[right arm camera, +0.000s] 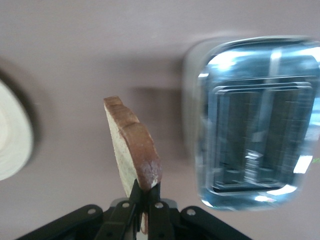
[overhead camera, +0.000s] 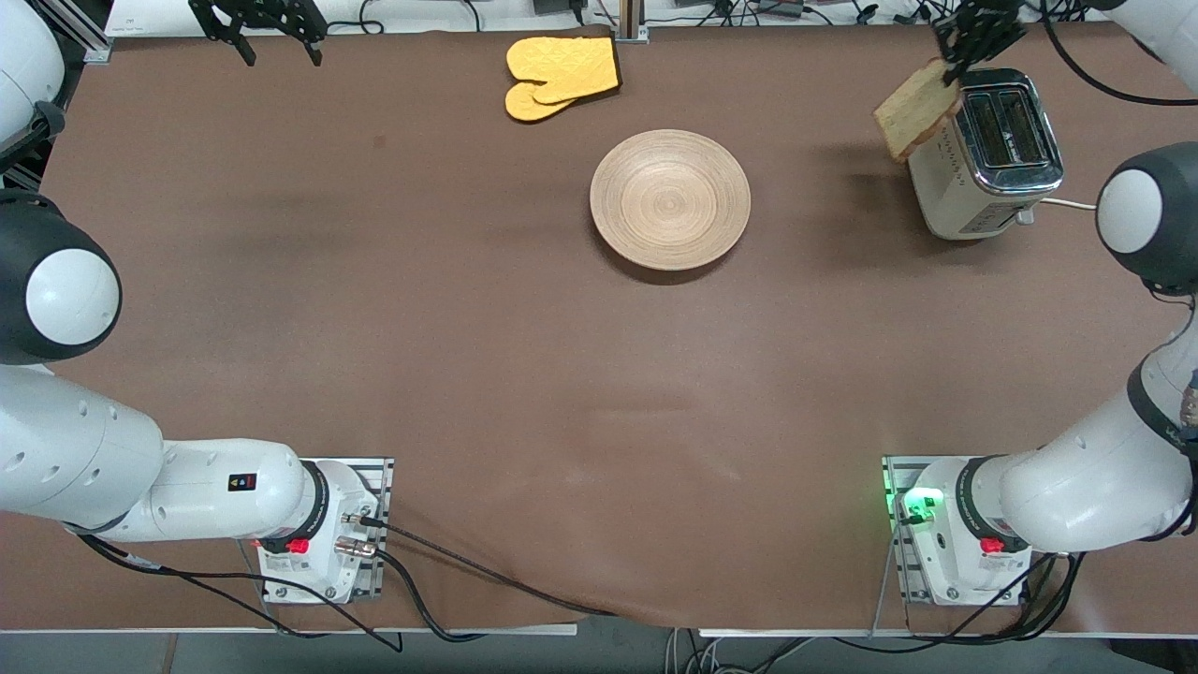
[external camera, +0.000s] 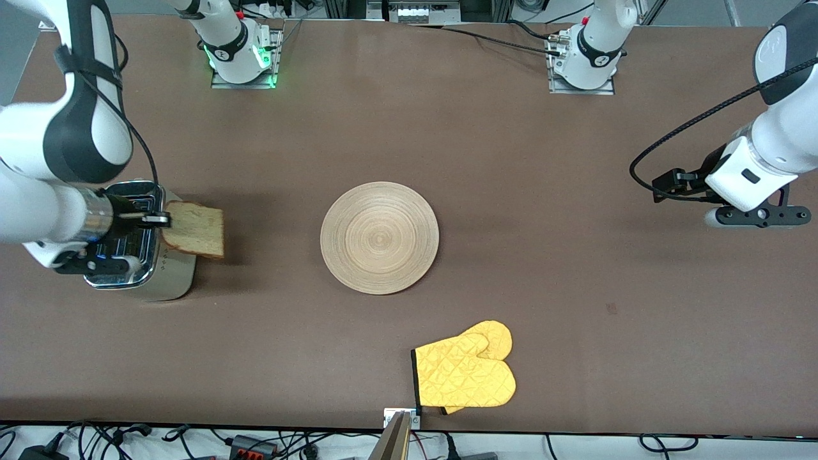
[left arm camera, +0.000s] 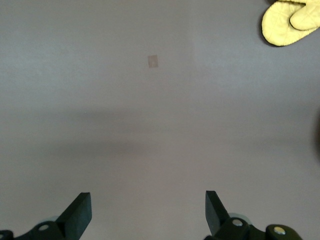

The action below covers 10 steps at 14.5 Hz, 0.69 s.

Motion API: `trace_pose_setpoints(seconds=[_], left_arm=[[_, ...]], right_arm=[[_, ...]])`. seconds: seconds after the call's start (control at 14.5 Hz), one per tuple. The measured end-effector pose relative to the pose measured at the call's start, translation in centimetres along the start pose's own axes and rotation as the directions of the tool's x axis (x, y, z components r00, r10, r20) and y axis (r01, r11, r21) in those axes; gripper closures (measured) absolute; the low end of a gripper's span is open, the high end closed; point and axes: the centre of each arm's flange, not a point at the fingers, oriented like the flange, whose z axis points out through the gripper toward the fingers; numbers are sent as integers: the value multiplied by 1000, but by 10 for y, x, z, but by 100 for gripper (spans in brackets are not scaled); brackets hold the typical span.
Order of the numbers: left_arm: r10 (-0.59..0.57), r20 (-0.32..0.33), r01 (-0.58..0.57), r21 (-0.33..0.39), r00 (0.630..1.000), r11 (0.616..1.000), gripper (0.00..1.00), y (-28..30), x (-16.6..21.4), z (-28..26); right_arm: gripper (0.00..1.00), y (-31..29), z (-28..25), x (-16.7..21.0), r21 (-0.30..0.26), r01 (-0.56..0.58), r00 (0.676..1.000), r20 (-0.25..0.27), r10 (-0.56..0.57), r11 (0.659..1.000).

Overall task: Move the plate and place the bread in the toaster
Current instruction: 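Lower the held bread into the toaster slot with the right gripper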

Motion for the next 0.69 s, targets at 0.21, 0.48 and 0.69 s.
trace_pose_setpoints(seconds=[0.21, 0.48, 0.69], left_arm=[[7, 0, -7, 4, 1000, 1000, 0, 4, -8, -3], [11, -43, -11, 1, 999, 1000, 0, 8, -7, -15], [10, -64, -10, -1, 998, 1000, 0, 8, -6, -23]], right_arm=[[93, 13, -24, -17, -89, -7, 1000, -11, 6, 996], [93, 37, -30, -20, -267, -25, 1000, -10, 23, 963], [93, 46, -26, -19, -353, -26, 1000, 1, 28, 935]])
